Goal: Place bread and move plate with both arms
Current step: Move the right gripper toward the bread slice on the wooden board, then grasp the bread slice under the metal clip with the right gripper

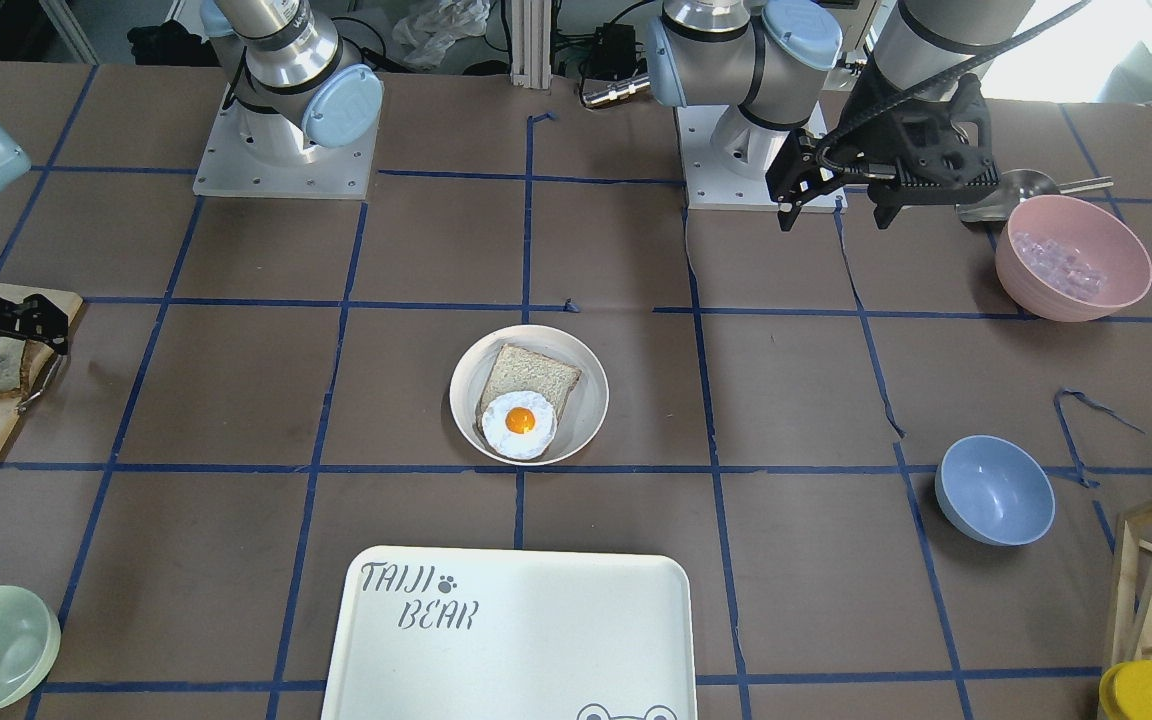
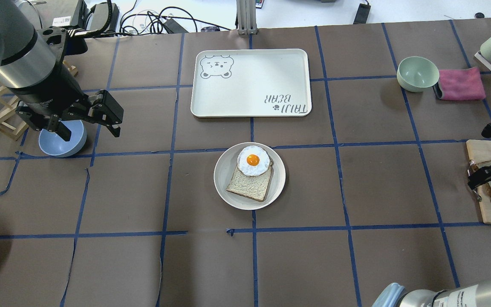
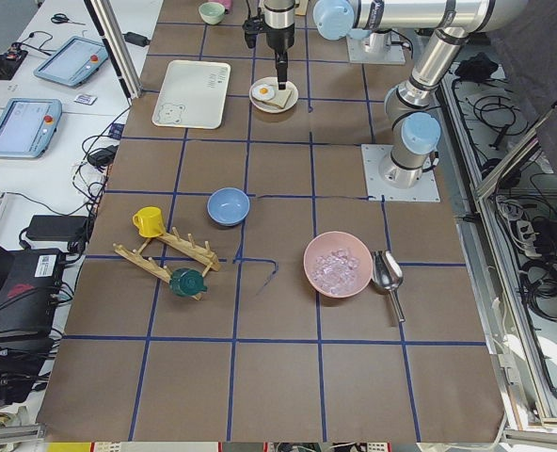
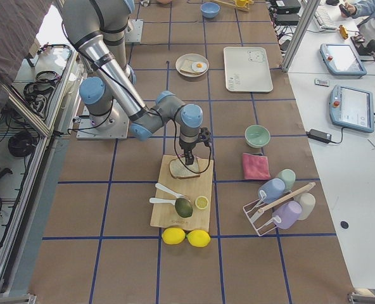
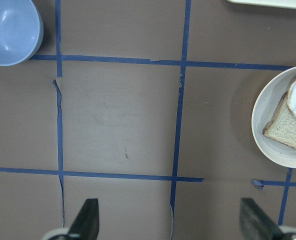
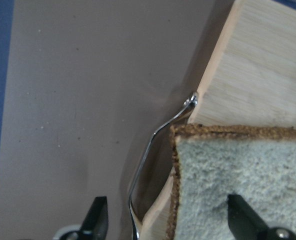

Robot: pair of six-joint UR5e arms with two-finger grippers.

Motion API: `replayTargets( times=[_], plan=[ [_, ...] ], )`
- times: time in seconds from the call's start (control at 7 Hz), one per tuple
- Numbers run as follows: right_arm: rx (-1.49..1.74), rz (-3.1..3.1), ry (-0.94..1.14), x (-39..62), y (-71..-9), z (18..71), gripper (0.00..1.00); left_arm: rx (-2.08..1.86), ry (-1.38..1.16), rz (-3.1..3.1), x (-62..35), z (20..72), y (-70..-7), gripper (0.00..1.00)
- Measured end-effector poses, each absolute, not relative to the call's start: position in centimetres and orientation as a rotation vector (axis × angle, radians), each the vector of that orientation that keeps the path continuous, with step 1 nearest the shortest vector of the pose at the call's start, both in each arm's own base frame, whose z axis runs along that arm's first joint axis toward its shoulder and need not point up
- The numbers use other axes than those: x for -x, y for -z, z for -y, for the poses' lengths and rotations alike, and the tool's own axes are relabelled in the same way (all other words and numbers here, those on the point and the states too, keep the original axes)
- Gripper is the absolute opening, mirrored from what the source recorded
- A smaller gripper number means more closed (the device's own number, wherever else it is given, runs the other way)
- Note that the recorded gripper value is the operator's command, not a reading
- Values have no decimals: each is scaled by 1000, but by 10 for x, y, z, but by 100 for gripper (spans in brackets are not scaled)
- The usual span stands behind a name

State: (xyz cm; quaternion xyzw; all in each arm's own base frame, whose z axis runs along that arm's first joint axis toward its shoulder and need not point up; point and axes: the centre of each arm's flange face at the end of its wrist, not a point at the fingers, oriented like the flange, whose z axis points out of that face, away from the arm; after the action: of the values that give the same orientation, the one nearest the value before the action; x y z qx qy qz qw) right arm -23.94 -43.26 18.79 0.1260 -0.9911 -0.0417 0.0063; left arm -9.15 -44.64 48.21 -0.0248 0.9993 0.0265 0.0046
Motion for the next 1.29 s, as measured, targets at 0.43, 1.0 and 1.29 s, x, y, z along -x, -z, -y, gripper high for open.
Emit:
replayTargets(
  times=[0.43, 1.0, 1.29],
  plan=[
    [-403, 3072, 173, 245, -187, 431, 34, 13, -86, -3126, 89, 447, -481, 100],
    [-362, 3064, 187, 246, -188, 430, 0, 12, -86, -3124, 87, 447, -482, 100],
    [-314, 3042, 221, 248, -189, 427, 0, 15, -86, -3117, 85, 447, -482, 100]
  ],
)
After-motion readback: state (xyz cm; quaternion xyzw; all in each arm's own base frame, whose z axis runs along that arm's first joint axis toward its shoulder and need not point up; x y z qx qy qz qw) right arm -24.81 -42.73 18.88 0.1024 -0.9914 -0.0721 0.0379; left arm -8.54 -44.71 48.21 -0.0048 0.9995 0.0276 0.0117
